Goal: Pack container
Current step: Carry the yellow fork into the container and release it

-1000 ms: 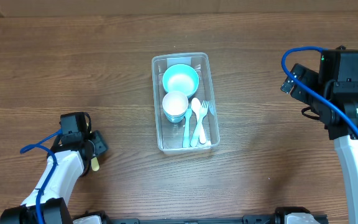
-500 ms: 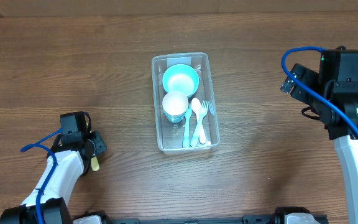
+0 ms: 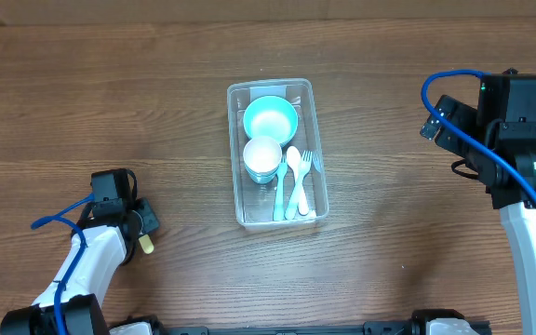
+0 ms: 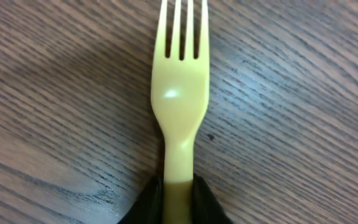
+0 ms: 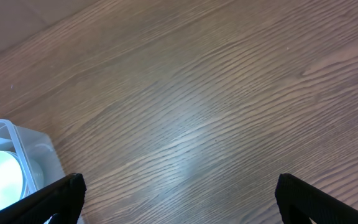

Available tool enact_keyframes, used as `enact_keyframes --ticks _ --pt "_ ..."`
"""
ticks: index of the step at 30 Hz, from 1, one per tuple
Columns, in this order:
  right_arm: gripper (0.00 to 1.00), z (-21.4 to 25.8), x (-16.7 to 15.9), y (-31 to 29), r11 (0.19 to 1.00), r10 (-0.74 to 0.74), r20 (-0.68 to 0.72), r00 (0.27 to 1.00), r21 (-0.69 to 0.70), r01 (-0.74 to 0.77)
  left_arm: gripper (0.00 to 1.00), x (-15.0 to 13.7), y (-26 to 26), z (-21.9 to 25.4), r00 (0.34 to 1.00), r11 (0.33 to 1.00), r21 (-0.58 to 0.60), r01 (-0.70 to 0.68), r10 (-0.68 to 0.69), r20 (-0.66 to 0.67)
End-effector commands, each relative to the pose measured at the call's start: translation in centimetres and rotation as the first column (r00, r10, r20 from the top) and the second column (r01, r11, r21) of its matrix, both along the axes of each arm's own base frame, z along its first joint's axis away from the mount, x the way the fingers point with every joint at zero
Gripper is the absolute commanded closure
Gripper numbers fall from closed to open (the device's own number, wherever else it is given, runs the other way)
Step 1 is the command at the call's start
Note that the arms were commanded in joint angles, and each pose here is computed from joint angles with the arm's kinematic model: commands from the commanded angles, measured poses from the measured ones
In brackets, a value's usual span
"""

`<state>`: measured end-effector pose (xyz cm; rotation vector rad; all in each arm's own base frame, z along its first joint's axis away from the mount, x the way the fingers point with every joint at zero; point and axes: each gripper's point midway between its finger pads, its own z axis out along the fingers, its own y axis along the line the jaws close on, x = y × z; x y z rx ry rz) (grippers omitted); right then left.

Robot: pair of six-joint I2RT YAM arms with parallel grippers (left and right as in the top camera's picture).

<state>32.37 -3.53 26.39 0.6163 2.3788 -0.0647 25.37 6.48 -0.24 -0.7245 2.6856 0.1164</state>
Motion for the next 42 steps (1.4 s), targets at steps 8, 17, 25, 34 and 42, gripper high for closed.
enact_keyframes --ticks 8,17,25,34,42 --pt "0.00 0.8 0.1 -0.3 1.000 -0.008 0.022 1.000 -0.007 0.008 0.96 4.5 0.5 6.8 0.999 1.000 -0.011 0.016 -0.016 0.035" --pt "0.00 0.8 0.1 -0.3 1.000 -0.008 0.022 1.000 -0.007 0.008 0.96 10.0 -8.3 16.1 0.952 0.970 -0.113 0.217 -0.185 0.243" --pt "0.00 0.8 0.1 -0.3 1.000 -0.008 0.022 1.000 -0.007 0.008 0.96 9.4 -23.4 22.5 0.827 0.851 -0.191 0.489 -0.383 0.412" --pt "0.00 0.8 0.1 -0.3 1.000 -0.008 0.022 1.000 -0.007 0.008 0.95 6.6 -31.7 23.0 0.723 0.751 -0.172 0.638 -0.507 0.469" --pt "0.00 0.8 0.1 -0.3 1.000 -0.008 0.022 1.000 -0.007 0.008 0.86 7.2 -33.6 18.2 0.744 0.742 -0.184 0.645 -0.554 0.372"
